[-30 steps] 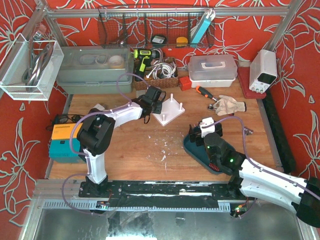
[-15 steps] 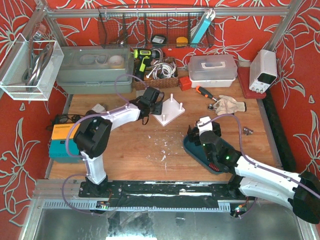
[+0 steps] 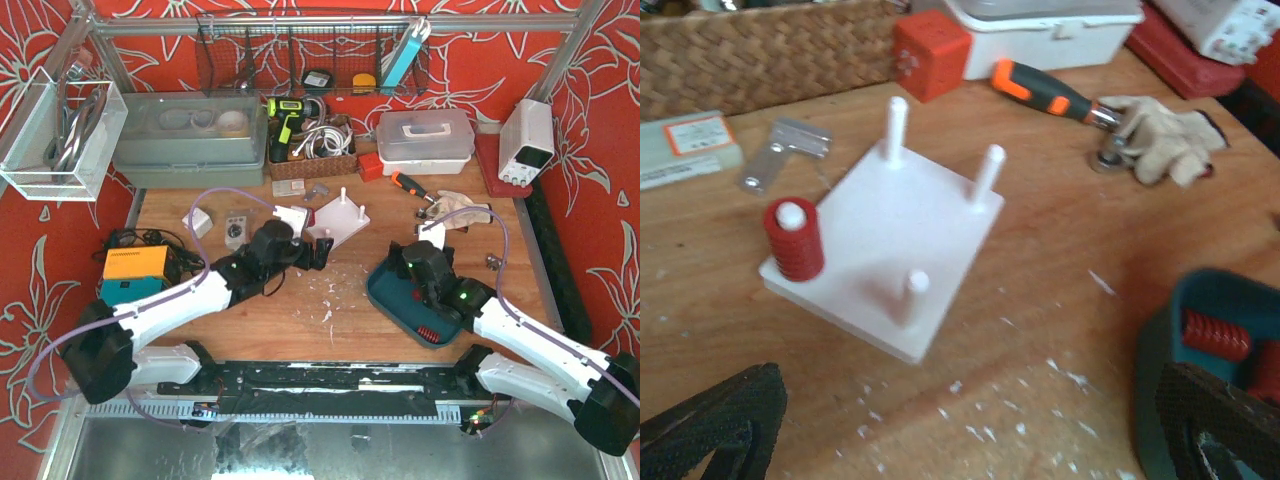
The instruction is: Install the large spring
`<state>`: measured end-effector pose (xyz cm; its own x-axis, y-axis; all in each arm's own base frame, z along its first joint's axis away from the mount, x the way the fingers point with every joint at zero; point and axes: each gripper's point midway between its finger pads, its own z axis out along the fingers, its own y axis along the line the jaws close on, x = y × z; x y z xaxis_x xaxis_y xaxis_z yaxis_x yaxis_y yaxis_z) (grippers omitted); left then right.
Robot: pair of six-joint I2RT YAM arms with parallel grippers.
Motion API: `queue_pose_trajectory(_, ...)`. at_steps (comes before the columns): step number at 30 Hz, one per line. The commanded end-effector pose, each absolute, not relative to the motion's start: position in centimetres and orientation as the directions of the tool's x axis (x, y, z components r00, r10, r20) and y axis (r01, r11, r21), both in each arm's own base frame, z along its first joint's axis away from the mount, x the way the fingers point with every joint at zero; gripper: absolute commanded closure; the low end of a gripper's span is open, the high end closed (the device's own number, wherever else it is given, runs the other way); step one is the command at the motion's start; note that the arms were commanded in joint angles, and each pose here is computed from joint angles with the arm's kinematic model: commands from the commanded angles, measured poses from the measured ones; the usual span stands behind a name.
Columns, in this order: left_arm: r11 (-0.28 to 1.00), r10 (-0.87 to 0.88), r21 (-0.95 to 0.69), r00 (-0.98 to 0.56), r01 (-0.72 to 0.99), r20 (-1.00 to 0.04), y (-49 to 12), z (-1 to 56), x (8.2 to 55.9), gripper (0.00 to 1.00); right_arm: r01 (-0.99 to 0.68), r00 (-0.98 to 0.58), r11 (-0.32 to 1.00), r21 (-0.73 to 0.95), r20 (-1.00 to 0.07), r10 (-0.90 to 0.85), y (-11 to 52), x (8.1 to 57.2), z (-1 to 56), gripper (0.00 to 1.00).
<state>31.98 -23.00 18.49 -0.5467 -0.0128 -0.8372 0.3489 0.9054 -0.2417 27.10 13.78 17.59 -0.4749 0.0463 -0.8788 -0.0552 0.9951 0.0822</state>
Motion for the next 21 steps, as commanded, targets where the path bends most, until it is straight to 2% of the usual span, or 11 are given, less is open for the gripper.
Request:
queue_pose_trajectory(1,0.87,-0.03,-0.246,-0.453,0.426,-0.891,-23.7,19.1,29.6,0.0,0.092,-0.61,0.984,0.154,-0.772,0.178,11.4,24.7,15.1,0.02)
queue_pose_trajectory(8,0.827,0.034,-0.18,-0.368,0.533,-0.929,-24.2,16.1,27.6,0.0,0.394,-0.601,0.908,0.143,-0.707,0.372,6.5,22.0,14.6,0.17)
queue_pose_trajectory(15,0.806,0.08,-0.158,-0.369,0.57,-0.926,-25.0,15.2,27.5,0.0,0.441,-0.602,0.879,0.18,-0.667,0.439,6.7,21.7,11.8,0.39)
queue_pose_trajectory(19,0.805,0.087,-0.157,-0.376,0.572,-0.922,-25.2,15.0,27.5,0.0,0.48,-0.6,0.855,0.195,-0.638,0.483,6.9,21.6,10.1,0.56)
queue_pose_trajectory(21,0.802,0.084,-0.162,-0.377,0.575,-0.923,-25.3,15.2,27.5,0.0,0.489,-0.599,0.848,0.206,-0.628,0.498,7.2,21.8,9.6,0.58)
